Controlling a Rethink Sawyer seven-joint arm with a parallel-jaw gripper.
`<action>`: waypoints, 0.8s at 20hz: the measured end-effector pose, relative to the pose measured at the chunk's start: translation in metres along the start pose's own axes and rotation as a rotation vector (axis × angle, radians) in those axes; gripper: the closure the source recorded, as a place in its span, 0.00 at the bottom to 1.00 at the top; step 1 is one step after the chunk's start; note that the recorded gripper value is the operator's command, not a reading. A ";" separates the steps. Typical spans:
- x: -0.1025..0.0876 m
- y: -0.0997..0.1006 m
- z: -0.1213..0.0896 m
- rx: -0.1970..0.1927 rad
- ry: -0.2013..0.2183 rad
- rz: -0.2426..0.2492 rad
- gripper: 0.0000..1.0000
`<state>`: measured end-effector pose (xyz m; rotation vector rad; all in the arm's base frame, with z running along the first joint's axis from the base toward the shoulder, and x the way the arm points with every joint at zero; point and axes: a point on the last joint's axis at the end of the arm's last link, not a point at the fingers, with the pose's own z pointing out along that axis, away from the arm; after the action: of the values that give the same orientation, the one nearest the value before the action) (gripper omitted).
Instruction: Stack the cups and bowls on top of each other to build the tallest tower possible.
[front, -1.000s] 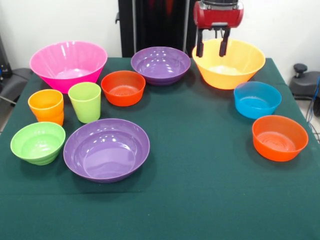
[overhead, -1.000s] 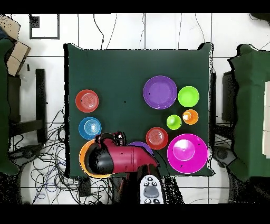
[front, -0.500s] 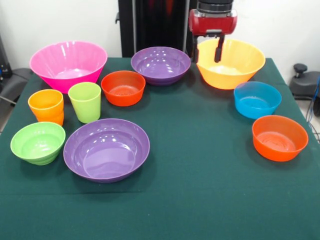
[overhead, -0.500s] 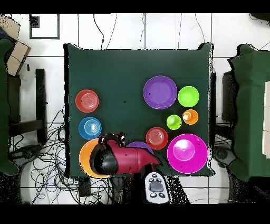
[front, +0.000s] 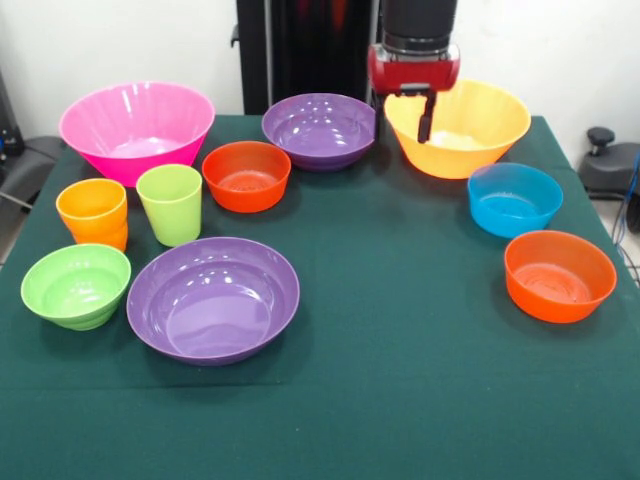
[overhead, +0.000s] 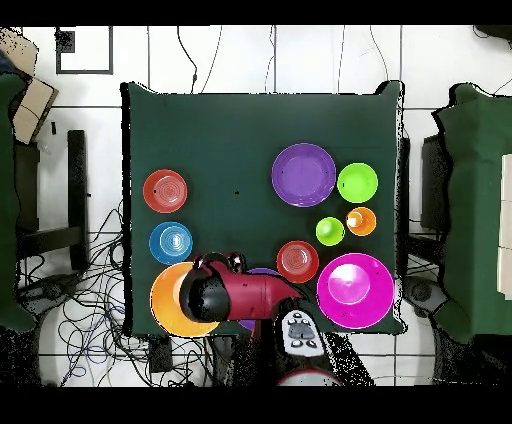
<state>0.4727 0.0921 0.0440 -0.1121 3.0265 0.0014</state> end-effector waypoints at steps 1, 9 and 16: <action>0.001 0.004 0.008 -0.002 0.010 -0.007 0.00; 0.007 0.024 0.050 -0.003 0.006 -0.050 0.00; 0.015 0.031 0.060 -0.002 -0.002 -0.067 0.00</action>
<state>0.4627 0.1226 -0.0169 -0.2127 3.0196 -0.0011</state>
